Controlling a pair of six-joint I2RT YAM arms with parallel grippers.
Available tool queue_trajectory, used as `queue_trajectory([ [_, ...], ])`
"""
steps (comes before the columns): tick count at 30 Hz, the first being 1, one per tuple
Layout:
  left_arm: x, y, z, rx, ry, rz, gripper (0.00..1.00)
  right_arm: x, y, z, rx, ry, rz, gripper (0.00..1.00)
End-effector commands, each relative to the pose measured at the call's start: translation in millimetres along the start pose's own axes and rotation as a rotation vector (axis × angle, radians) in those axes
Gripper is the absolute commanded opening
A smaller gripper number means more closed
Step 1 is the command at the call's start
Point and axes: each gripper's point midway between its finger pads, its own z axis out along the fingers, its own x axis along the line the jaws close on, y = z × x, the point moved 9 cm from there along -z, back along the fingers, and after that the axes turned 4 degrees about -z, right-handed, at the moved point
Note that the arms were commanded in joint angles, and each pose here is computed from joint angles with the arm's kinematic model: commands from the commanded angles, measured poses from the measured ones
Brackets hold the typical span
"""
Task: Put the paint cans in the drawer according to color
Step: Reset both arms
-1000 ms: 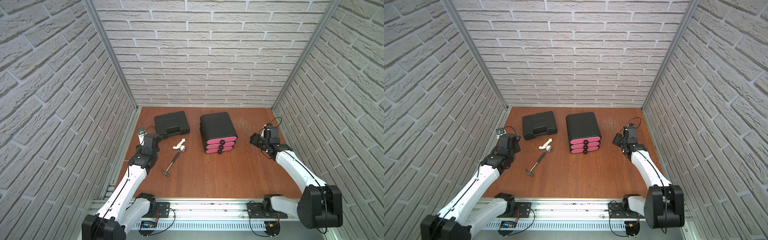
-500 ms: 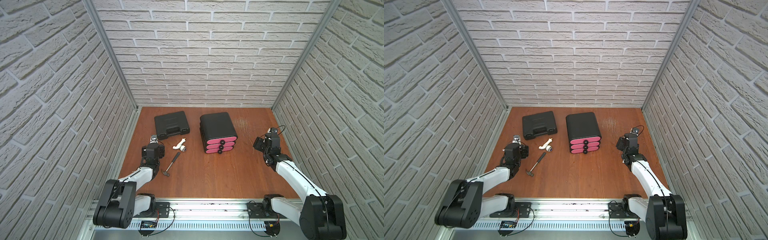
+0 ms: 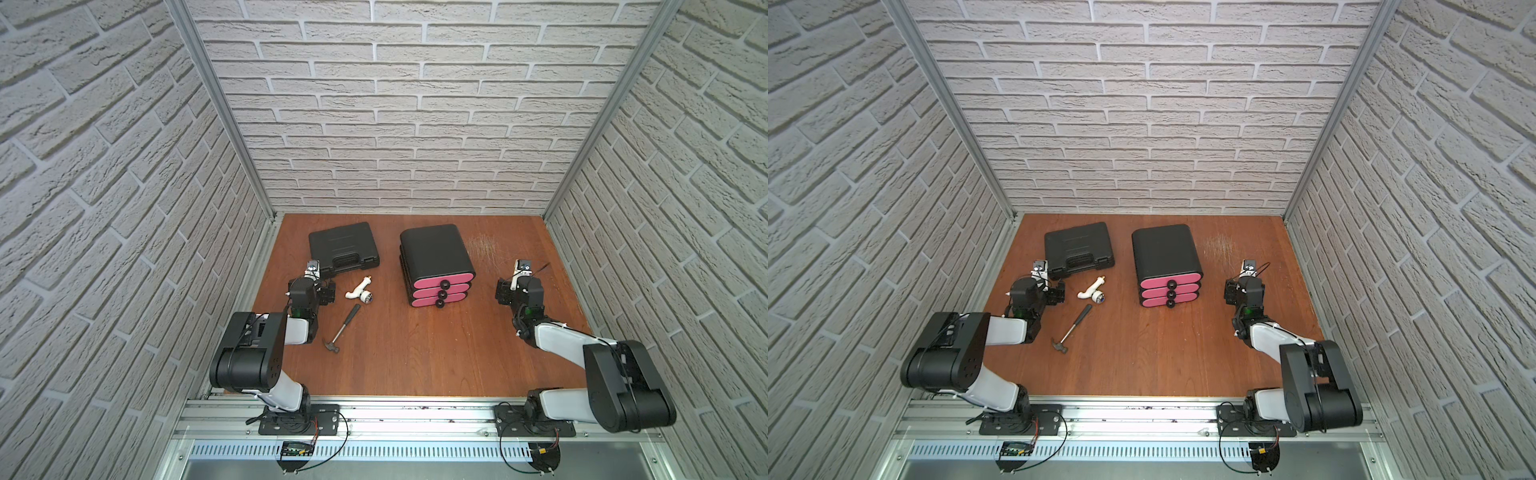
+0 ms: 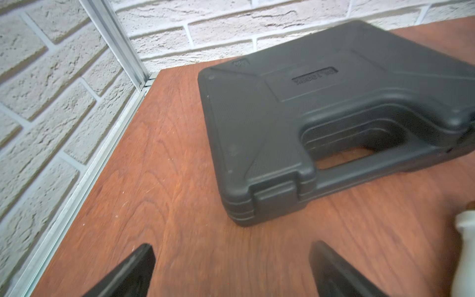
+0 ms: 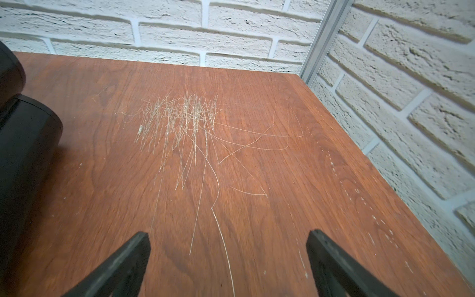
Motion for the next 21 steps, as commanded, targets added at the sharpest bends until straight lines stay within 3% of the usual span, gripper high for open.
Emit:
queue_trajectory([
  [1, -1.8, 12.1, 0.0, -0.071, -0.010, 0.004, 0.98, 6.8, 7.0, -3.8, -0.221, 0.002, -0.052, 0.73],
  [2, -2.2, 12.7, -0.5, -0.068, -0.012, 0.005, 0.98, 5.6, 4.1, -2.6, -0.209, -0.023, -0.042, 0.77],
  [3, -3.1, 12.4, -1.1, -0.077, -0.001, 0.011, 0.98, 5.4, 6.1, 2.0, -0.209, -0.047, -0.039, 0.99],
  [7, -3.3, 12.1, -0.3, -0.069, -0.011, 0.009, 0.98, -1.6, 8.1, 9.7, -0.142, -0.074, 0.000, 0.99],
  [21, -1.2, 13.1, 1.3, -0.063, -0.039, -0.002, 0.98, -3.5, 7.5, 8.1, -0.166, -0.073, 0.008, 0.99],
])
